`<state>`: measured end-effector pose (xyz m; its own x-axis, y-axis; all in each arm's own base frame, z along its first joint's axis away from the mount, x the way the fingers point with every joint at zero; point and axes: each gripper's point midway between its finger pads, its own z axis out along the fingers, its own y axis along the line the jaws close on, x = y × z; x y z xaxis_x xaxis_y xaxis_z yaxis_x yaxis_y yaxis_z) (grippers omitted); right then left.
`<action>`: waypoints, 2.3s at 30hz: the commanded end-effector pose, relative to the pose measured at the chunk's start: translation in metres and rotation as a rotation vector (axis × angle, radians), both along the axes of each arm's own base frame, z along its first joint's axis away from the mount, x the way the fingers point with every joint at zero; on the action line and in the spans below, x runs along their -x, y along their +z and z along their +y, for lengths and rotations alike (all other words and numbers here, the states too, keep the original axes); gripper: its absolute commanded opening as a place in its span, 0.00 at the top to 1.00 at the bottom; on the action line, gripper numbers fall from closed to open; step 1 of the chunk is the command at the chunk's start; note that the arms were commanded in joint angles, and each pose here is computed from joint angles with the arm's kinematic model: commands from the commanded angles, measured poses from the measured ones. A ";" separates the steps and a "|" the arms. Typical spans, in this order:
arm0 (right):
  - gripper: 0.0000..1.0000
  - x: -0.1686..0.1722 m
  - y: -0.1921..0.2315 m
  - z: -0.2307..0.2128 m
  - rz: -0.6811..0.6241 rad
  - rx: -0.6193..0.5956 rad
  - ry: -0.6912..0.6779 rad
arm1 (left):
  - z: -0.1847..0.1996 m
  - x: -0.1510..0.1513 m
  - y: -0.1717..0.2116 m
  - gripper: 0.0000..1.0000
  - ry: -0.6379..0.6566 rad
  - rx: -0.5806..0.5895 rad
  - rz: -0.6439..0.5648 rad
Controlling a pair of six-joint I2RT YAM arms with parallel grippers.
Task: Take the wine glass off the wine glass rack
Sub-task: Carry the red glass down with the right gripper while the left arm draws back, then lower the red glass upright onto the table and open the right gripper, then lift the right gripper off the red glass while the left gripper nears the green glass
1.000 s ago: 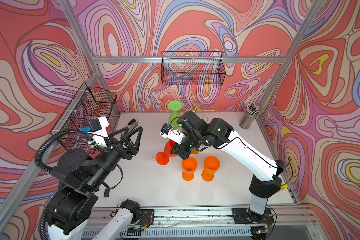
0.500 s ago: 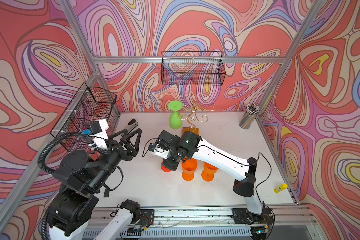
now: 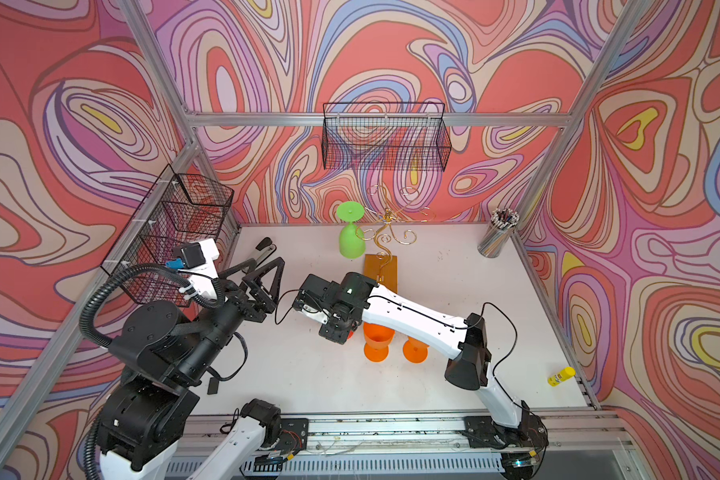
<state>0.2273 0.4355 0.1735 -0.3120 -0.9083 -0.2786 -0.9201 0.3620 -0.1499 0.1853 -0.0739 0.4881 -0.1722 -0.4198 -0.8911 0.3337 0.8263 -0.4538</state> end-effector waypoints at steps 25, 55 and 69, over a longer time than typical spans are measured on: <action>0.71 0.001 -0.013 -0.002 0.008 0.039 -0.014 | 0.000 0.005 0.000 0.29 -0.012 -0.021 -0.018; 0.52 0.002 0.090 -0.012 -0.107 -0.259 -0.105 | -0.008 -0.004 -0.007 0.26 -0.037 -0.004 0.012; 0.53 0.049 0.175 -0.054 -0.096 -0.629 -0.059 | -0.014 -0.021 -0.012 0.24 -0.036 0.063 0.039</action>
